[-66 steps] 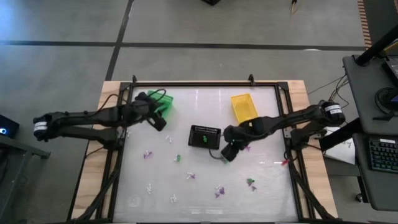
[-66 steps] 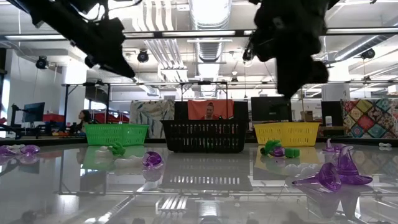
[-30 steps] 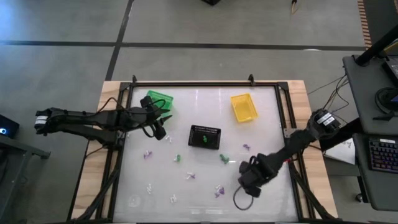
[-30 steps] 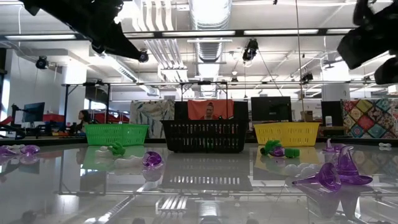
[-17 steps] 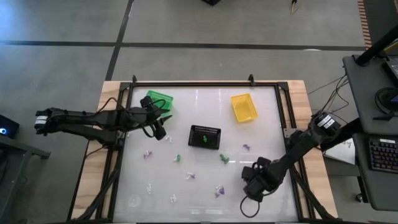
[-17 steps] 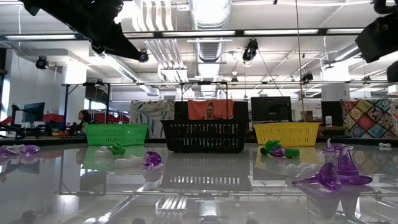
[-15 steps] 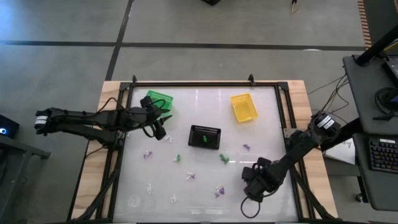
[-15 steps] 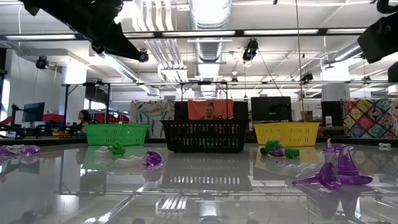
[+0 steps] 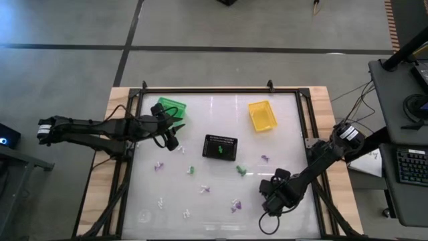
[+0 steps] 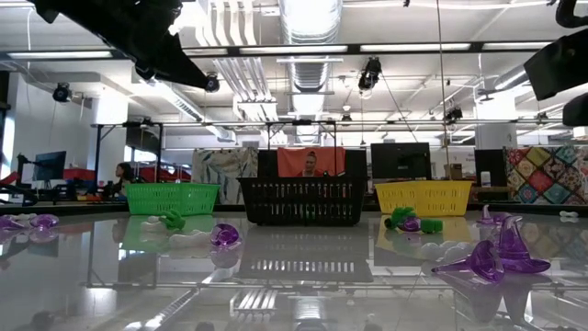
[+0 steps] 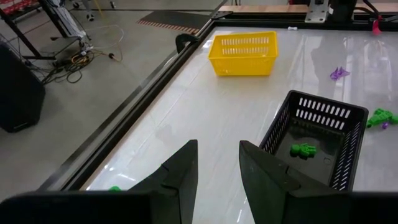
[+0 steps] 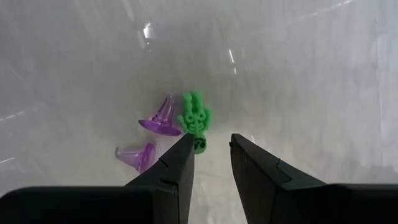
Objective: Sort Halloween decoration
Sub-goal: Put the green skeleton toy into the black bin
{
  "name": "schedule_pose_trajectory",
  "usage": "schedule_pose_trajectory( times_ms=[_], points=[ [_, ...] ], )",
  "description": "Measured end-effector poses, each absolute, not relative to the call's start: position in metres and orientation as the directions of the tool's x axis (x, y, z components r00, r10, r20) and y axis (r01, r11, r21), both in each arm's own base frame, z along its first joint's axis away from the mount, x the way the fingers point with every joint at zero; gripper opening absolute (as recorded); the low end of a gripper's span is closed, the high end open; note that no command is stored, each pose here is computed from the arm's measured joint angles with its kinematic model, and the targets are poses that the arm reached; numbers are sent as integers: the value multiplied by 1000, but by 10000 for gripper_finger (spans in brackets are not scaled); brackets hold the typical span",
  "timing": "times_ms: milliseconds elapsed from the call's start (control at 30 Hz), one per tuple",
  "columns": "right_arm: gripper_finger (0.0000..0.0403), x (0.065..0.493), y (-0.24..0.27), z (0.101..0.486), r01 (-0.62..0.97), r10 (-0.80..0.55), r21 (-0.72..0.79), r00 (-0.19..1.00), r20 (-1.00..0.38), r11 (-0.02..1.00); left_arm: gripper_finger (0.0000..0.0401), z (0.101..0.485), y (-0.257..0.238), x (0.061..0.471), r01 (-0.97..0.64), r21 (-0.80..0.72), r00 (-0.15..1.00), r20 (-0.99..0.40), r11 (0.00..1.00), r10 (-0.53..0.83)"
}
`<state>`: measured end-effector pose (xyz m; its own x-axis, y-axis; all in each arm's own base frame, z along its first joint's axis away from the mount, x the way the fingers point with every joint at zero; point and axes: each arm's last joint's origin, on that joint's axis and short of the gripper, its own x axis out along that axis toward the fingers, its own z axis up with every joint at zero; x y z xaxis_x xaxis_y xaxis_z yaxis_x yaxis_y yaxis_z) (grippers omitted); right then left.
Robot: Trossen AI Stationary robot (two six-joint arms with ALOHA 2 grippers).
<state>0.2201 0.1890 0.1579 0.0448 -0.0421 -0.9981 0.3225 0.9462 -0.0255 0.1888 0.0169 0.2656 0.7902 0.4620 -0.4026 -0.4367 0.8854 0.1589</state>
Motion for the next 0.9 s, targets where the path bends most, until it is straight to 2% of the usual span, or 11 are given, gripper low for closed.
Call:
schedule_pose_trajectory(
  times_ms=[367,500,900],
  points=[
    [98,220,188,151,319,-35,-5,88,-996,948,100,266,17,189,-437,159,790,-403,885,462],
    [96,217,183,145,386,-96,-54,90,-991,921,100,266,17,189,-436,159,790,-403,886,462],
    [58,215,182,145,371,-97,-56,93,-991,927,100,265,17,189,-438,155,790,-403,885,462]
  ],
)
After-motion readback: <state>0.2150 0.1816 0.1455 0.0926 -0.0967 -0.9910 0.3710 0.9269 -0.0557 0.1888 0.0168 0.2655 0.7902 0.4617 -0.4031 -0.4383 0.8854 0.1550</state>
